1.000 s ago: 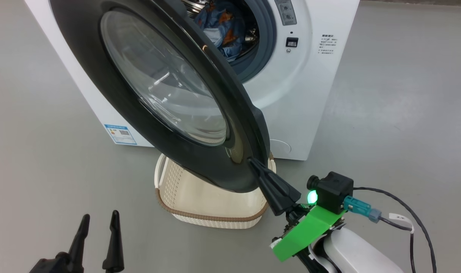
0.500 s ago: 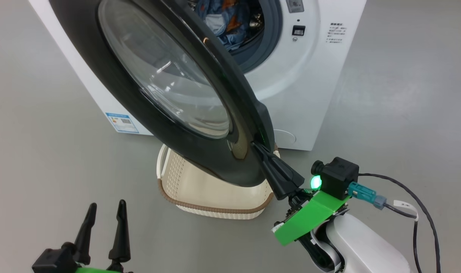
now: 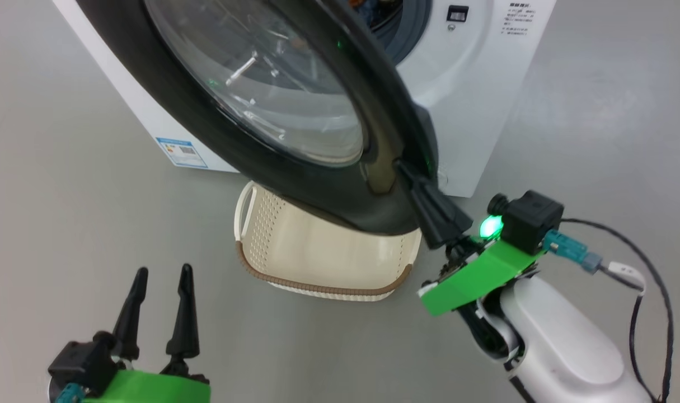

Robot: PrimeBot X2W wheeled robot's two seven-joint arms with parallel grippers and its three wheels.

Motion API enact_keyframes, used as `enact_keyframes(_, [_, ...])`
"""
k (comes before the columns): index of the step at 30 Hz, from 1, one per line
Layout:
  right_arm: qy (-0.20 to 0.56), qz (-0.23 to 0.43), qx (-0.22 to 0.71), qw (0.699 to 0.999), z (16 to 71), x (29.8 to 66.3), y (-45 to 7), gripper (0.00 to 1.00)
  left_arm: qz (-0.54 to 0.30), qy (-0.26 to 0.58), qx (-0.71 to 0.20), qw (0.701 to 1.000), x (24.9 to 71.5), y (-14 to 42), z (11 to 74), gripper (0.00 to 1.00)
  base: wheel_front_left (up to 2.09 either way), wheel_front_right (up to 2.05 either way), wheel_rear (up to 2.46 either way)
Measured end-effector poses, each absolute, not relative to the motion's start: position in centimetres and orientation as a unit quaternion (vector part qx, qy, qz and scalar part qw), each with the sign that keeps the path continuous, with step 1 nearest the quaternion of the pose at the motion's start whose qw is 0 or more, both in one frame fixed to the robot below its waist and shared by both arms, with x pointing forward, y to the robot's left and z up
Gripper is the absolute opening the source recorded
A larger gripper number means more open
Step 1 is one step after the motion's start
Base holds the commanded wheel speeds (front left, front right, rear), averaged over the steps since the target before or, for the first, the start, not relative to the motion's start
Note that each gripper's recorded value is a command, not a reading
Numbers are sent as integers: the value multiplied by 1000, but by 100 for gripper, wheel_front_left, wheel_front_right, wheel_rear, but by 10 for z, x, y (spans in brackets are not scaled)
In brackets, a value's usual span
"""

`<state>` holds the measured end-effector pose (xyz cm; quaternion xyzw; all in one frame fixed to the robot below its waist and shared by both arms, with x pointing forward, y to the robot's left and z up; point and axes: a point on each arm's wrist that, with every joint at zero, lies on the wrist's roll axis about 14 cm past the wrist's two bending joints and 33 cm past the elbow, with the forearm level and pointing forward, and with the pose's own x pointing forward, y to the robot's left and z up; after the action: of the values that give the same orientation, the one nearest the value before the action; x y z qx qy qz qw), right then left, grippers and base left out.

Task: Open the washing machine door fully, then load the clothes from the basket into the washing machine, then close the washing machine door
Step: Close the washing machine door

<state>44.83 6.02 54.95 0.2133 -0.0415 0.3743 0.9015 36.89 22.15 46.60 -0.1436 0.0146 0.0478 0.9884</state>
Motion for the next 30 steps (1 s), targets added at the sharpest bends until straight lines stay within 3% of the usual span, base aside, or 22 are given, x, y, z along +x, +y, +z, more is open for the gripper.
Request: enact_keyframes(30, [-93, 316, 189, 925, 555, 574, 32, 0, 57, 7, -139, 989, 394, 225, 468, 100, 0, 0, 0])
